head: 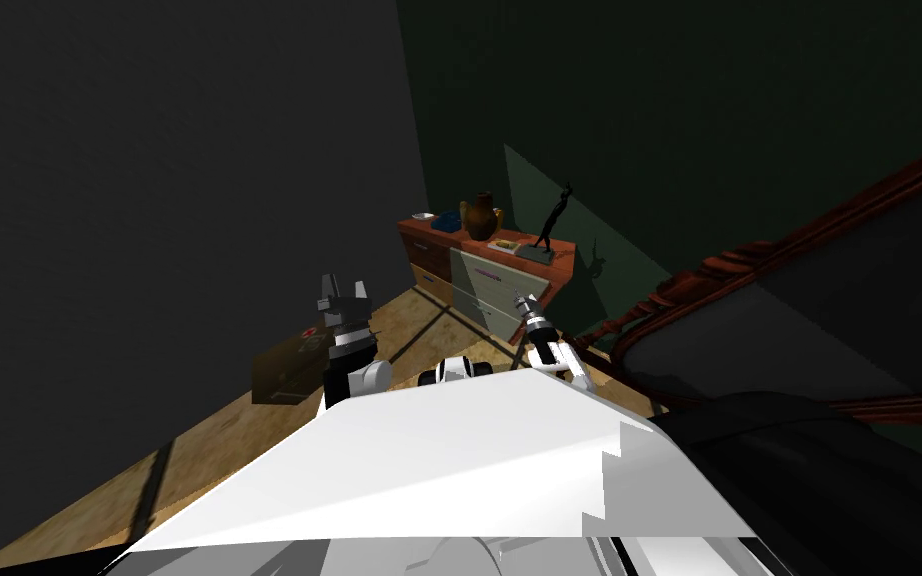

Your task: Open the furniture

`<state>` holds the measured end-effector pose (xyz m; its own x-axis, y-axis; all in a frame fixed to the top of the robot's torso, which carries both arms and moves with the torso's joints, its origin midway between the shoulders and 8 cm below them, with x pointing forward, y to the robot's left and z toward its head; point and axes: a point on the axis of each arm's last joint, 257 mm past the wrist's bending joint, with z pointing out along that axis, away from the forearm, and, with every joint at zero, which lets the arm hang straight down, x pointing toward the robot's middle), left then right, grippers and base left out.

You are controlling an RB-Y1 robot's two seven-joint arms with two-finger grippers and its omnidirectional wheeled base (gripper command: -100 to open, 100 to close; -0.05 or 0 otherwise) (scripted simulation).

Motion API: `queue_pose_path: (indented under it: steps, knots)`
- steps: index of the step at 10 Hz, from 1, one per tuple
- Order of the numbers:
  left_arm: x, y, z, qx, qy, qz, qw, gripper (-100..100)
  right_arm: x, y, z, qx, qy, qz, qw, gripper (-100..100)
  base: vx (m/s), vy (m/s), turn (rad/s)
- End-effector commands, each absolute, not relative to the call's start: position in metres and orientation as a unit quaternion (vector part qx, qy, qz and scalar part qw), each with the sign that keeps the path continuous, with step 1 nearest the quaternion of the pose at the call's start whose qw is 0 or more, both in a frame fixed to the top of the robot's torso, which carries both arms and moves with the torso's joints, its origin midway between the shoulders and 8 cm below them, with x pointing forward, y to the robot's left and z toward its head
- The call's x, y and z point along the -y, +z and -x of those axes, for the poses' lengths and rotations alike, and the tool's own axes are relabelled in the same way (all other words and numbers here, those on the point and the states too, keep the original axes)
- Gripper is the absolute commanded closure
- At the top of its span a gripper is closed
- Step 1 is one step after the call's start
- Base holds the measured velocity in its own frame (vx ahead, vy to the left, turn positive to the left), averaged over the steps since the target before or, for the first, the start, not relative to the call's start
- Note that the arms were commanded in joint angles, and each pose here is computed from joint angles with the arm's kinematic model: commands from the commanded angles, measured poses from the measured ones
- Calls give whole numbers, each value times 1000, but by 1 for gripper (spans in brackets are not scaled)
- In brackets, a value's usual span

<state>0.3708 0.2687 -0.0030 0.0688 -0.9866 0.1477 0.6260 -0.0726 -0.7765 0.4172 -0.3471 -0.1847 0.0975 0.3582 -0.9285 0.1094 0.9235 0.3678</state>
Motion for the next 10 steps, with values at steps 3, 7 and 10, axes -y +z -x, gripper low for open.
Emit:
queue_pose_path:
  steps: [3, 7, 10]
  knots:
    - [-269, -3, -371, -248, -636, 364, 634, 0, 369, -209, -418, -699, -16, -133, 702, -100, 71, 35, 34]
    - [-269, -3, -371, -248, -636, 364, 634, 0, 392, -230, -416, -723, -109, -94, 676, -100, 75, 42, 35]
    - [-269, -3, -371, -248, -636, 364, 634, 0, 414, -249, -411, -741, -191, -61, 641, -100, 79, 28, 40]
